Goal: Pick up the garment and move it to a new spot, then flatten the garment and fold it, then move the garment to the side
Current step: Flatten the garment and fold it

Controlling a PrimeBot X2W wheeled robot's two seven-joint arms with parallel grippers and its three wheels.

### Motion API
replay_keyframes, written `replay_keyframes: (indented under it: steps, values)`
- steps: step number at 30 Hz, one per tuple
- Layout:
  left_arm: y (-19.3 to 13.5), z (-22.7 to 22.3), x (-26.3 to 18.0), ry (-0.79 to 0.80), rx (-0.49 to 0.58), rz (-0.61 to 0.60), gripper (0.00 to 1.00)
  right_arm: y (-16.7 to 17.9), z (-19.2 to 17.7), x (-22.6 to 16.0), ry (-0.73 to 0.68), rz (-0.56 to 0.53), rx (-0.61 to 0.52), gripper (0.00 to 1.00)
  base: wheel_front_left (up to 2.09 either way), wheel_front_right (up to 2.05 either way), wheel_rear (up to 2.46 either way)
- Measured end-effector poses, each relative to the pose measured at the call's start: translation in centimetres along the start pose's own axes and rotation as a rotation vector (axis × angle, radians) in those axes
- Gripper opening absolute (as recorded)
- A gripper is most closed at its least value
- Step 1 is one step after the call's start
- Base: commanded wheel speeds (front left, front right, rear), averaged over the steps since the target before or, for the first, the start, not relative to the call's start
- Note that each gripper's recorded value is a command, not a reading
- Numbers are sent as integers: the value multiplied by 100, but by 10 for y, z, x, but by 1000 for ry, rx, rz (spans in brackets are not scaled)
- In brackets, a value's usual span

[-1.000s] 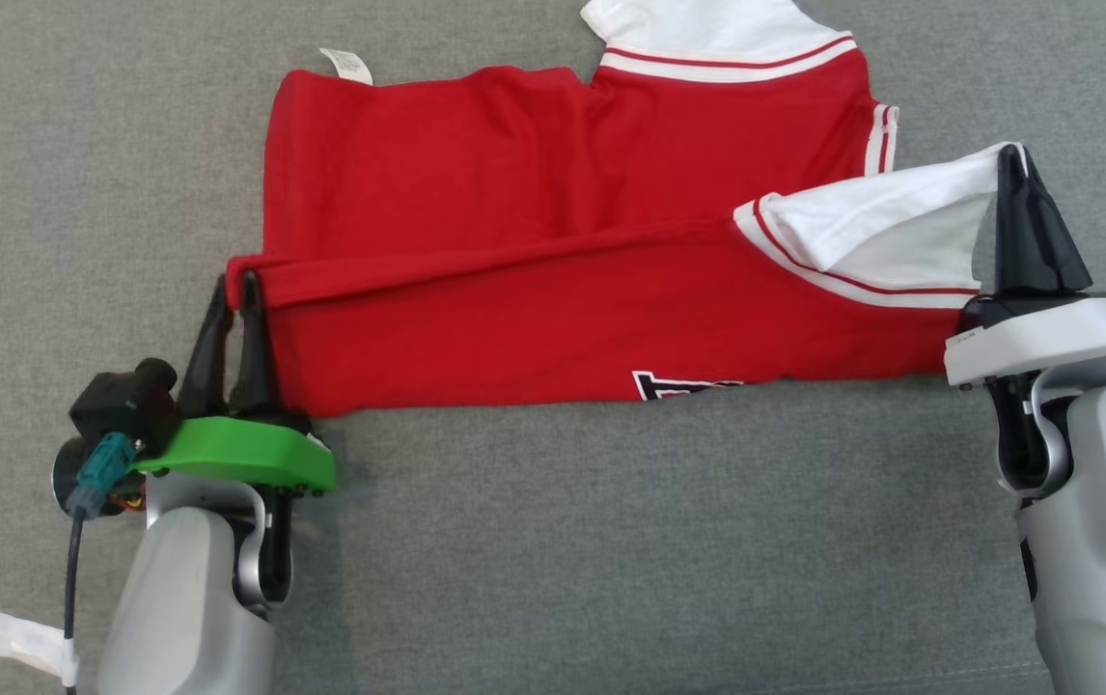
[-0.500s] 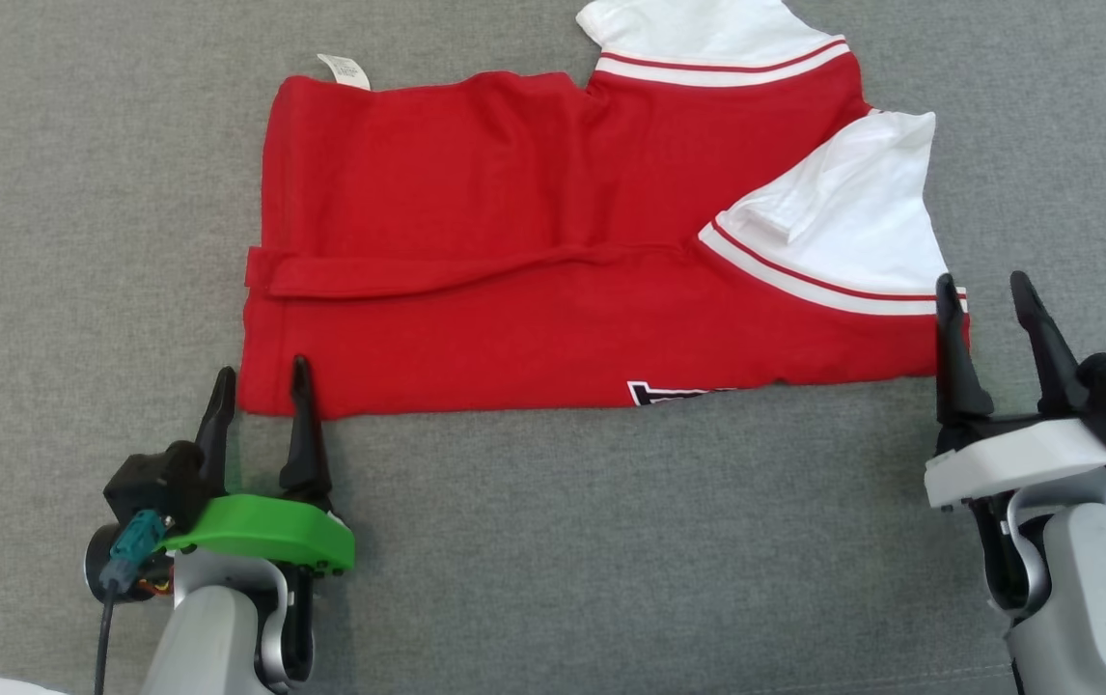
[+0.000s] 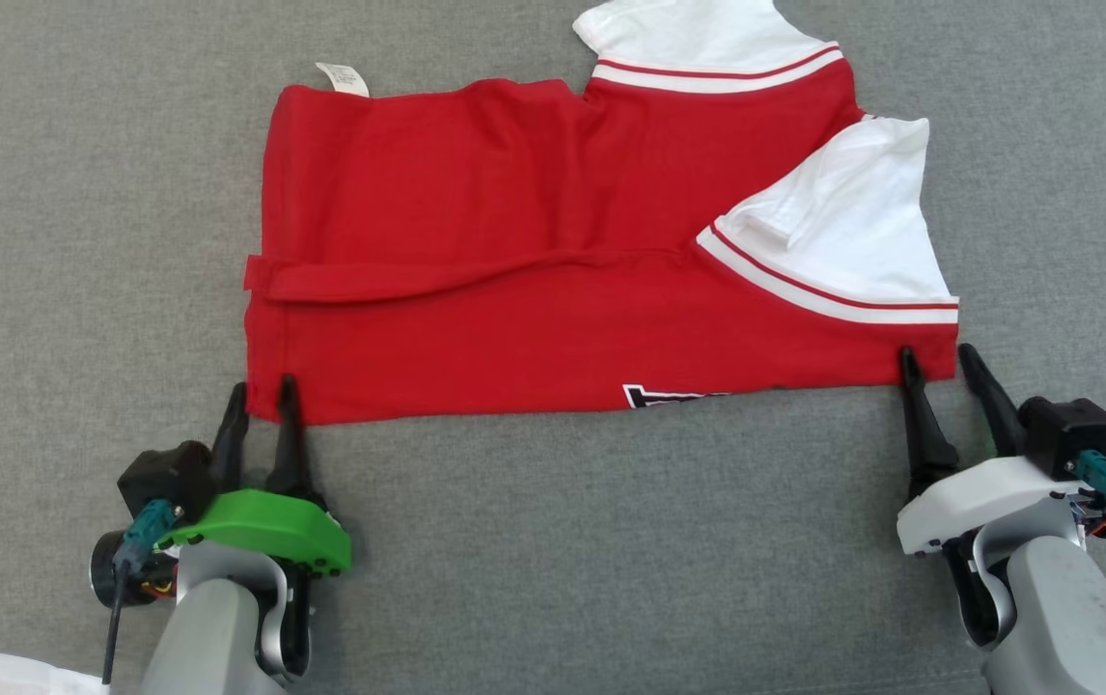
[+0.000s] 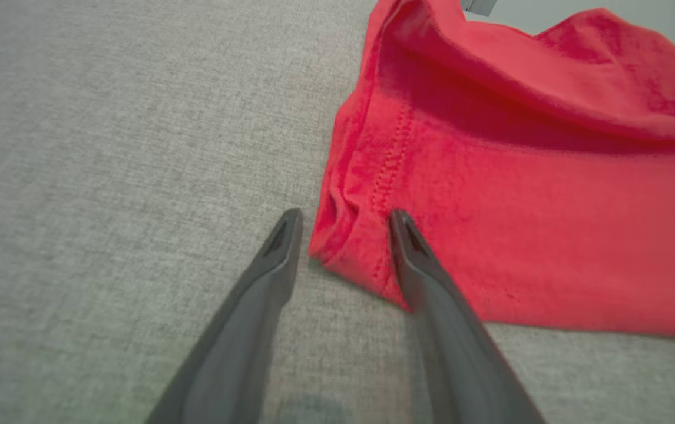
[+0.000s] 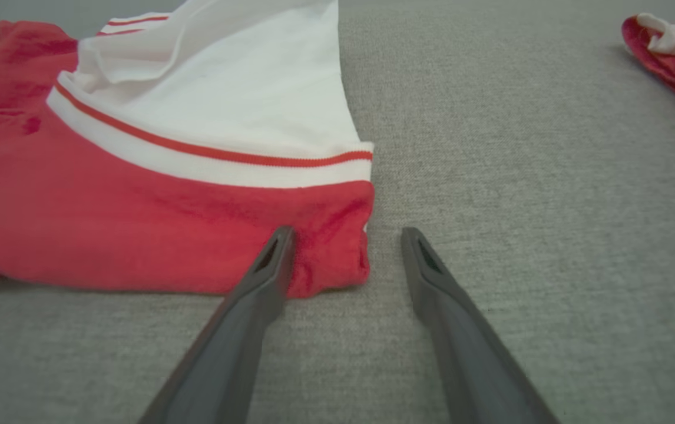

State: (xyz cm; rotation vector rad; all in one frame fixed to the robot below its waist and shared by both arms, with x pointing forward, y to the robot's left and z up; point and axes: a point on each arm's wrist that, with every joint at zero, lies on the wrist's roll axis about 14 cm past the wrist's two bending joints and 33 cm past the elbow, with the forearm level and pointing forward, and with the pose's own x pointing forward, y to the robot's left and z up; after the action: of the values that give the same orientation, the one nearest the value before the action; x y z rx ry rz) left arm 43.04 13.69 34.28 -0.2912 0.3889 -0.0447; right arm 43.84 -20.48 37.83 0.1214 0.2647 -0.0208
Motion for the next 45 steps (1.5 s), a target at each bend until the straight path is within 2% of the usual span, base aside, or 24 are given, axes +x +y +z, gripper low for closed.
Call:
replay_keyframes:
  steps: [5, 12, 15, 19, 27, 28, 29, 30, 33, 38, 45]
  values:
    - [-4, 6, -4, -8, -7, -18, 0, 2, 10, 0, -24, 1, 28, 0, 0, 0, 0]
    - [-9, 57, -18, -164, -25, -38, 0, 5, 68, -10, -196, 20, 55, 0, 0, 0, 0]
    - [-10, 68, -34, -207, -25, -41, 0, 4, 80, -25, -231, 29, 62, 0, 0, 0, 0]
    - [-7, 56, -63, -193, -25, -31, 0, -1, 71, -55, -217, 20, 85, 0, 0, 0, 0]
    - [1, -7, -120, -53, -83, 30, 0, -9, 18, -114, -92, -7, 107, 0, 0, 0, 0]
    - [2, -10, -122, -45, -86, 36, 25, -9, 16, -115, -85, -7, 105, 17, 0, 0, 0]
    - [3, -11, -122, -41, -90, 41, 100, -9, 15, -114, -81, -7, 101, 41, 0, 0, 0]
    - [2, -10, -121, -42, -88, 40, 100, -10, 14, -113, -79, -14, 102, 100, 0, 0, 0]
    - [-2, 4, -110, -78, -75, 29, 100, -15, 21, -103, -91, -22, 83, 100, 0, 0, 0]
    - [-14, 57, -66, -199, -45, -16, 100, -10, 61, -59, -181, 13, 25, 100, 0, 0, 0]
    - [-13, 79, -3, -196, 25, -17, 100, 5, 86, 1, -209, 80, -57, 100, 0, 0, 0]
